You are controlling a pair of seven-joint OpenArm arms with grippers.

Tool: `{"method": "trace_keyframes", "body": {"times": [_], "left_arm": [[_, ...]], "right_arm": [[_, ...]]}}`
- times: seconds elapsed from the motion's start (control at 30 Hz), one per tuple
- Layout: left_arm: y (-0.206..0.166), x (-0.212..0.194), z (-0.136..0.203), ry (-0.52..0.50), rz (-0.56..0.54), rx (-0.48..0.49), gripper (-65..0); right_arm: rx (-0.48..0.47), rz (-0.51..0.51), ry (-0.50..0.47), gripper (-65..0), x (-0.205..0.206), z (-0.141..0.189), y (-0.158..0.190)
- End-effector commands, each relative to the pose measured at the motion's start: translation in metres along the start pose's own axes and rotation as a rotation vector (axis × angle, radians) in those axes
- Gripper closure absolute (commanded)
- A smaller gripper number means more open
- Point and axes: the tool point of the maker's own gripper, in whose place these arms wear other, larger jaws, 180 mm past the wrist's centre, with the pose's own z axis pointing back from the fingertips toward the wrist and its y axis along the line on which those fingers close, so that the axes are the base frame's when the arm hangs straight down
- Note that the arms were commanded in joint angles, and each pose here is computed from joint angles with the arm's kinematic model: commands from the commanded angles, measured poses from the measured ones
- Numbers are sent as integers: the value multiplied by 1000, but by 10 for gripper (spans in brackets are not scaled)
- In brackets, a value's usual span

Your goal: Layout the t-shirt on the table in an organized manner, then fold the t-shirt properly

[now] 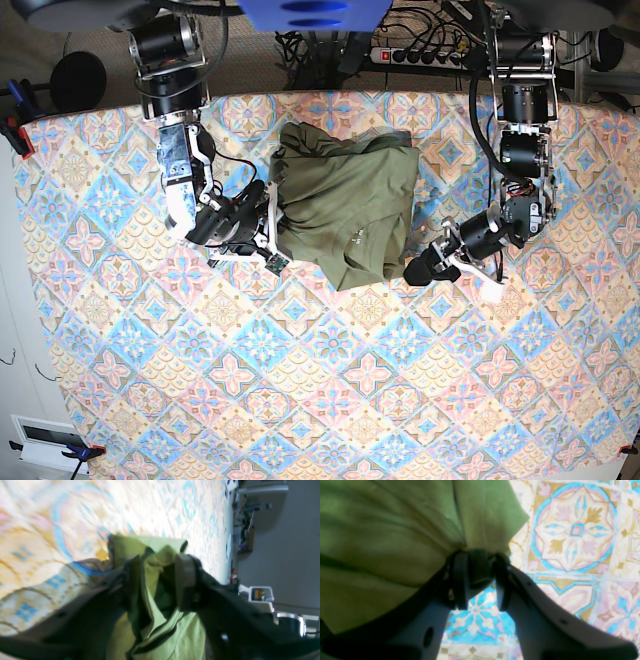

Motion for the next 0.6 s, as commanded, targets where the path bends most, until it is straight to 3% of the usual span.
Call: {"method": "trace_keyframes", "body": {"times": [0.0, 0.13, 0.57], "left_arm": [[-15, 18, 2, -25, -48, -34, -333], [-12, 20, 3, -24, -71, -10, -455], [-39, -9, -43, 111, -273, 30, -454]], "right_arm": [[-17, 15, -41, -165, 14, 7, -7], [-17, 15, -41, -165, 14, 7, -7], [-17, 15, -41, -165, 14, 7, -7]]}}
